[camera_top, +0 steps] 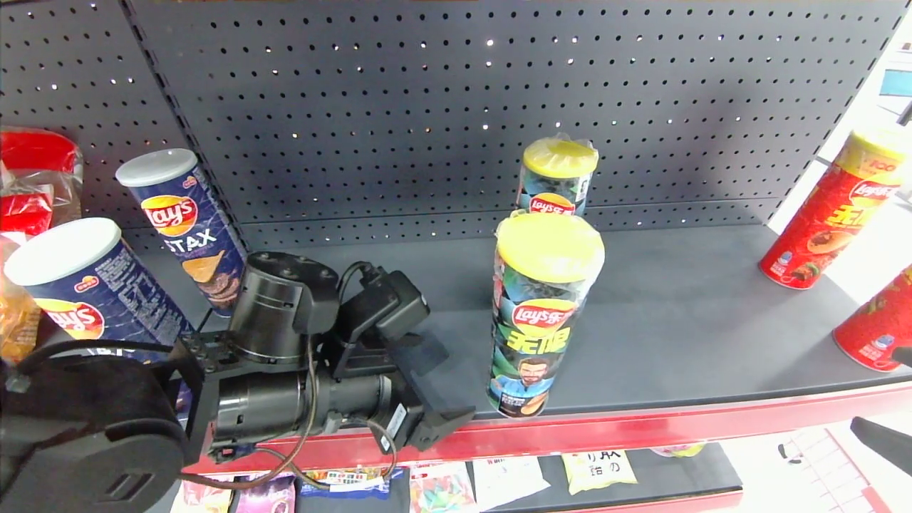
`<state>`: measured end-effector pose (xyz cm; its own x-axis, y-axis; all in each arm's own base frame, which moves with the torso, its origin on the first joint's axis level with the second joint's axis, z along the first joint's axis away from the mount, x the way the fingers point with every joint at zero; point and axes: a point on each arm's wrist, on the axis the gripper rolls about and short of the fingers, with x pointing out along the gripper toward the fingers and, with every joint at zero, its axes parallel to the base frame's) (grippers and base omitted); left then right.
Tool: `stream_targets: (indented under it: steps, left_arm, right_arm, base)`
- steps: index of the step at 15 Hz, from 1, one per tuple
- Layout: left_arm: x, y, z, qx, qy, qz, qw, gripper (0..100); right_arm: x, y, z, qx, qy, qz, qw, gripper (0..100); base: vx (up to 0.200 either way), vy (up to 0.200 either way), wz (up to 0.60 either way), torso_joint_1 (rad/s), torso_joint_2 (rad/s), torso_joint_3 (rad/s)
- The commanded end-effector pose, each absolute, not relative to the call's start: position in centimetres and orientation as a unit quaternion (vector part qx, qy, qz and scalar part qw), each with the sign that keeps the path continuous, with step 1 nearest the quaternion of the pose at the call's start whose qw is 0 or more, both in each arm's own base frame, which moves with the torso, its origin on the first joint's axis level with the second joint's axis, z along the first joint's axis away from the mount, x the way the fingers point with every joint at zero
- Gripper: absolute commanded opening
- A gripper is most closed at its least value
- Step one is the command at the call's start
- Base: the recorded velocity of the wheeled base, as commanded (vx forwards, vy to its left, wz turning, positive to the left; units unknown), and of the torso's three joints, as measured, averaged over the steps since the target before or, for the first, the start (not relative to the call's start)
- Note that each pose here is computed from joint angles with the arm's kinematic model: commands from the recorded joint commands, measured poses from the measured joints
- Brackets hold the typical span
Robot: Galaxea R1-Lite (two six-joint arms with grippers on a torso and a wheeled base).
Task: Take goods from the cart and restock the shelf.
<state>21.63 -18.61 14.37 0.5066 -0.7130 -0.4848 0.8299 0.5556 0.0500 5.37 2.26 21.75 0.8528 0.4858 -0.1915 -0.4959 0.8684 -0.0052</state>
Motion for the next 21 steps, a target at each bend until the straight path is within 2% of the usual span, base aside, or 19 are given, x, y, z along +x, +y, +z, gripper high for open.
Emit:
stream_targets:
  steps: [1,6,21]
  left_arm:
    - [22.0,-19.0,14.0,0.141,0.214,-0.451,0.855,100]
    - [22.5,-19.4,13.5,0.142,0.221,-0.451,0.853,100]
    - [24.0,-21.4,13.8,0.141,0.206,-0.458,0.853,100]
  right_arm:
    - [5.5,2.2,21.8,-0.027,0.092,0.252,0.963,100]
    - [5.5,2.2,21.9,-0.027,0.092,0.251,0.963,100]
    - [5.5,2.2,21.9,-0.027,0.091,0.25,0.964,100]
  base:
    - [0.0,0.0,0.0,0.0,0.0,0.0]
    - [0.0,0.0,0.0,0.0,0.0,0.0]
    - [0.0,0.0,0.0,0.0,0.0,0.0]
